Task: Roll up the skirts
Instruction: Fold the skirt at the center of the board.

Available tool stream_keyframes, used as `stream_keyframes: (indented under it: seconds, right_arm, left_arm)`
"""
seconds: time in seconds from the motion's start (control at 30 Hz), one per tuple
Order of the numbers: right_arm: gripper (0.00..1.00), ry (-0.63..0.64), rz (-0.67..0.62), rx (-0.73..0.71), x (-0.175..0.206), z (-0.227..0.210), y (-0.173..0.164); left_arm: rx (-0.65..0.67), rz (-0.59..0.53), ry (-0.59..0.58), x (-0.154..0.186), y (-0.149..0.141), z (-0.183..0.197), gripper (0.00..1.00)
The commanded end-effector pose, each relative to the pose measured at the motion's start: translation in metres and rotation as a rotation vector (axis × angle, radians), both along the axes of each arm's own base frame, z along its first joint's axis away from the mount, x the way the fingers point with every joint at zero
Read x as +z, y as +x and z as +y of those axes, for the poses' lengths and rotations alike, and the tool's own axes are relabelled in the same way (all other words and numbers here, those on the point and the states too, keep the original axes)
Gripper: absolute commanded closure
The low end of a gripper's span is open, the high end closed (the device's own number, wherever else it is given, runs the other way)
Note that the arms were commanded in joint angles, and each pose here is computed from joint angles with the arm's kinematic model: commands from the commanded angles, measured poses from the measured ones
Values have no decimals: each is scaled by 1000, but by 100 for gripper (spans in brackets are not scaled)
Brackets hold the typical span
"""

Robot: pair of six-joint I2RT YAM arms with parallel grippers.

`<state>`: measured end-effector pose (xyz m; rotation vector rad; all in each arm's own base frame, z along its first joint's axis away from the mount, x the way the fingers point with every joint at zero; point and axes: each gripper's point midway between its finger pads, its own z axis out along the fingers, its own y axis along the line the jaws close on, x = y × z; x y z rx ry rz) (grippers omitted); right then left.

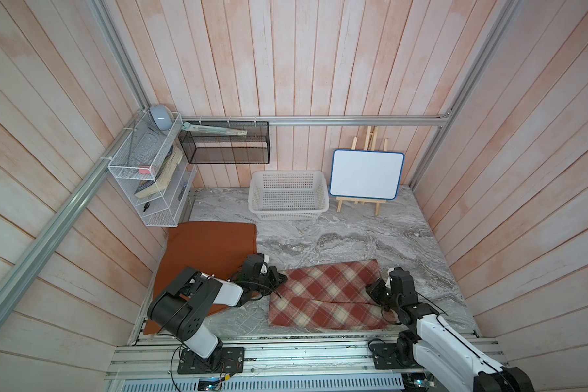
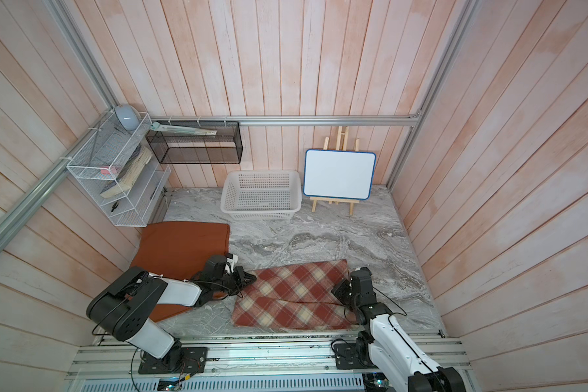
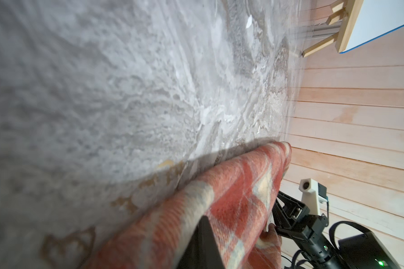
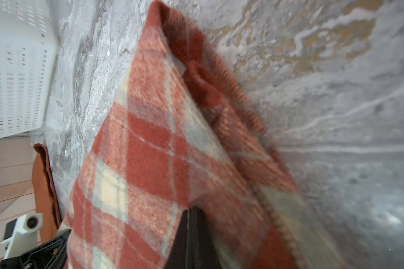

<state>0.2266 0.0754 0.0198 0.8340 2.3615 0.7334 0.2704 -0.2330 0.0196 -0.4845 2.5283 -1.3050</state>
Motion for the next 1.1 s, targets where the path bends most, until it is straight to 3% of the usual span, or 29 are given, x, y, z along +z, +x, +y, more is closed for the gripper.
stream_keyframes:
  seconds: [0.0, 0.43, 0.53, 0.67, 0.73, 0.83, 0.97, 1.07]
  right_arm:
    - [100, -20, -1, 16, -4, -2, 3]
    - [100, -51, -65, 48, 21, -4, 75]
    - [100, -71, -93, 108, 41, -3, 93]
    - [100, -146, -166, 137, 80, -8, 96]
    - [90, -227, -184, 128, 96, -18, 91]
    - [54, -330, -203, 57, 106, -40, 85]
    - [41, -292, -146, 80, 78, -34, 80]
    - [33, -346, -61, 98, 58, -41, 78]
  left_arm:
    - [9, 41, -2, -10, 6, 6, 100]
    - [4, -84, 41, 31, 87, -1, 100]
    - [-2, -122, 12, 49, 95, -3, 100]
    - [29, -196, 114, 82, 87, 19, 100]
    - [46, -203, 197, 86, 73, 37, 77]
    - [15, -137, 250, 66, 42, 49, 61]
    - [-14, -32, 245, 32, 16, 51, 53]
    - [-42, -7, 220, 26, 11, 47, 44]
